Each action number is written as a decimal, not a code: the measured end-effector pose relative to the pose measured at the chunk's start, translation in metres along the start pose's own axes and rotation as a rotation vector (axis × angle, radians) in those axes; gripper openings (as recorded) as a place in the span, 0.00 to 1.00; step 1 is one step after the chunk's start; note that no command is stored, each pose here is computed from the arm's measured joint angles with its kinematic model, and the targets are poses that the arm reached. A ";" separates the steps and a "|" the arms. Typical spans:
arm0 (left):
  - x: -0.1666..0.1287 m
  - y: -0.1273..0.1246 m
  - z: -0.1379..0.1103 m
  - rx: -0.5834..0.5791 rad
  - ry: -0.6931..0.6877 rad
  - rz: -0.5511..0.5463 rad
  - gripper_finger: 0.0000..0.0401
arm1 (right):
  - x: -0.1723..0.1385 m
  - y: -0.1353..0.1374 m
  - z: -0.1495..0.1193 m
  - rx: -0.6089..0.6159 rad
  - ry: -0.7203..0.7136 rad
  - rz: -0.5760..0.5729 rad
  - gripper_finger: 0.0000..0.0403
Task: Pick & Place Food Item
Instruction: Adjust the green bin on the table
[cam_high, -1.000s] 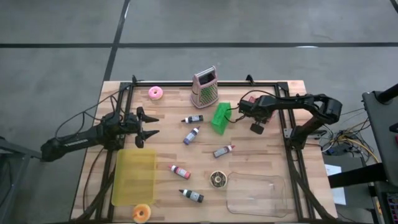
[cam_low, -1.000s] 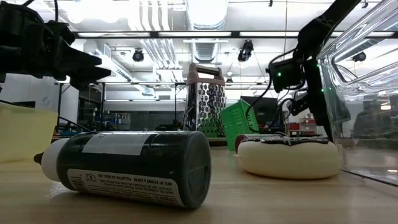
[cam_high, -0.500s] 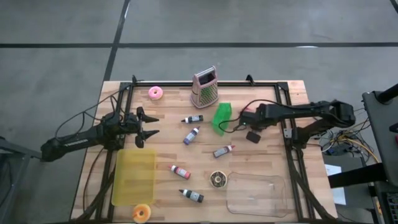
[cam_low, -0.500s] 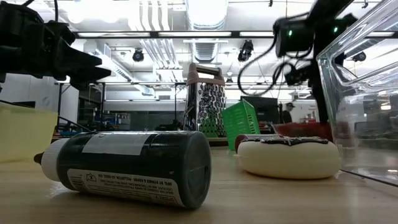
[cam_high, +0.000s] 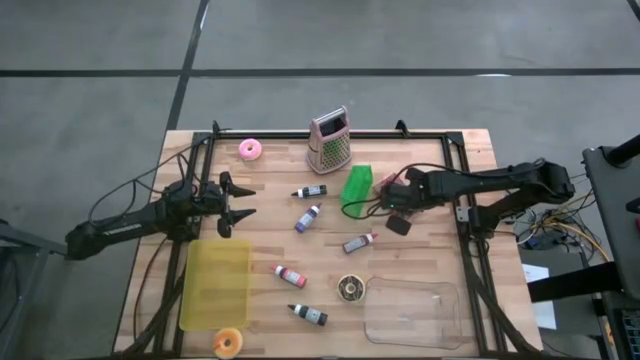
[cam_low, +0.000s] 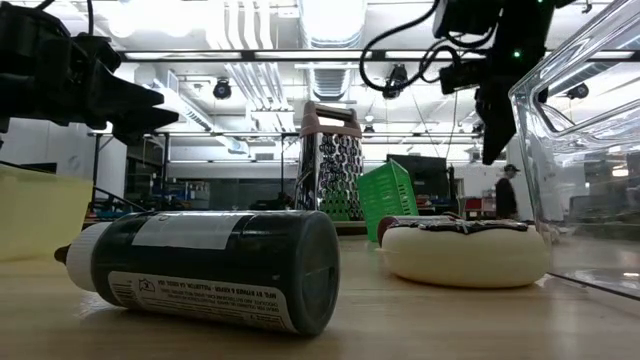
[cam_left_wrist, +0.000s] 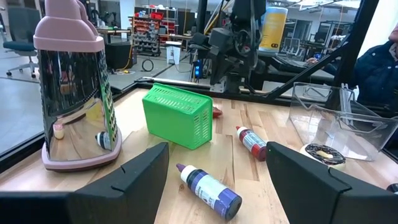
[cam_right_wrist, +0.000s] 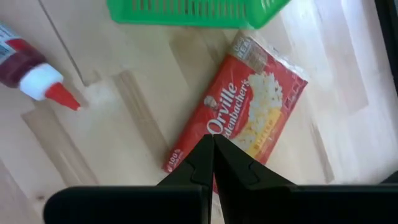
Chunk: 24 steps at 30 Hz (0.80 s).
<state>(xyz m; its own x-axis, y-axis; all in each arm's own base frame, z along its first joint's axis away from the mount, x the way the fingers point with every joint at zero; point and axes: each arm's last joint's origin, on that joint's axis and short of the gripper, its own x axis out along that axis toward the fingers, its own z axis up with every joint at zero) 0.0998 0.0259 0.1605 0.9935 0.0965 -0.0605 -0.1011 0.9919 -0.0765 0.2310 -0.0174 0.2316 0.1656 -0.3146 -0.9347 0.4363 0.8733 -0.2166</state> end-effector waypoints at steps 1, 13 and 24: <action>0.000 0.000 0.000 0.000 0.000 0.000 0.68 | 0.000 0.000 0.000 -0.004 0.010 -0.003 0.02; 0.000 0.000 0.000 0.000 0.001 -0.004 0.68 | 0.024 0.014 0.005 -0.052 0.029 0.021 0.02; 0.000 0.000 0.000 -0.003 -0.001 -0.008 0.68 | 0.048 0.037 0.042 -0.189 -0.102 0.083 0.02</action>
<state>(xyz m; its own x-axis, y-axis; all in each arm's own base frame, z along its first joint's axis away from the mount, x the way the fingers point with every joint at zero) 0.0998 0.0256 0.1606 0.9943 0.0888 -0.0591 -0.0934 0.9924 -0.0804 0.2928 -0.0155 0.1908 0.2865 -0.2664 -0.9203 0.2453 0.9490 -0.1983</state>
